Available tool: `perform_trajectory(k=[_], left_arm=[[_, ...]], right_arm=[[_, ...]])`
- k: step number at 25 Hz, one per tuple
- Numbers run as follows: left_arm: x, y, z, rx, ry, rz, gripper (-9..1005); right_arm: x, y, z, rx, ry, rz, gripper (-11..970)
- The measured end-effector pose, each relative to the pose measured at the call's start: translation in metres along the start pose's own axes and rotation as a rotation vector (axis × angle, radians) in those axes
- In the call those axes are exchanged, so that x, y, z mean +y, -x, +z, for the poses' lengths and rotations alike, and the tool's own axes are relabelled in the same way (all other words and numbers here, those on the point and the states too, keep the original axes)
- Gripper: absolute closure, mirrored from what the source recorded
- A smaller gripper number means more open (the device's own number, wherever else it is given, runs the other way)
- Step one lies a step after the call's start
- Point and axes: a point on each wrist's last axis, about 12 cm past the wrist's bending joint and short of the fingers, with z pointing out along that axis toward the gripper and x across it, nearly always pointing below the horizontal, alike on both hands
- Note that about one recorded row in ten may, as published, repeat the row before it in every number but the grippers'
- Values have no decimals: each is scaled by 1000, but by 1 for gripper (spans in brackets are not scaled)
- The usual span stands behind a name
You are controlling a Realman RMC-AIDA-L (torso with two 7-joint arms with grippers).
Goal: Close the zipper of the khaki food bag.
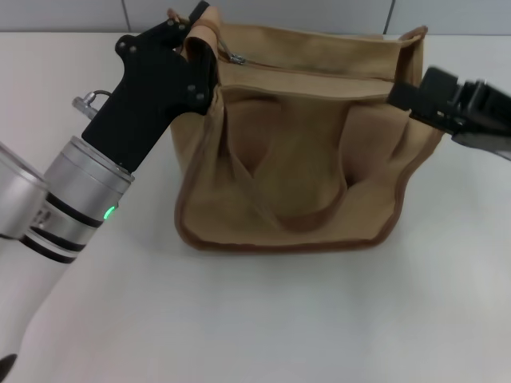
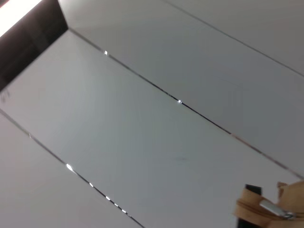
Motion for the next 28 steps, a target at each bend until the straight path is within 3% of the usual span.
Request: perform_trajectory(k=[2,3,7,16,18,22,26,27,28], left_arm=[[6,3,1,8,-48,-70,969],[6,3,1,8,-48,-70,968],[19,9,2,8,-92,-172,967],[29,17,8,-2,-117,-237,965],[29,19,10,-3,-126,-238,964],[28,22,14,12,-119,-244,963],[28,27,19,7,-117,-244,962],[28,29,21,6,-121,-243,961],[27,31,23,2,-129,-244,961]], right_arm=[[2,7,7,11,28,141,200],[2,7,7,11,28,141,200],[3,16,15,33,44,329,200],[3,17,14,-73,102,403,199],[6,22,10,-81,105,344,199],[15,31,2,-52,90,44,199],[21,20,-2,-53,135,-244,199],[22,12,-4,-72,142,-374,199],[22,12,-4,-72,142,-374,199]])
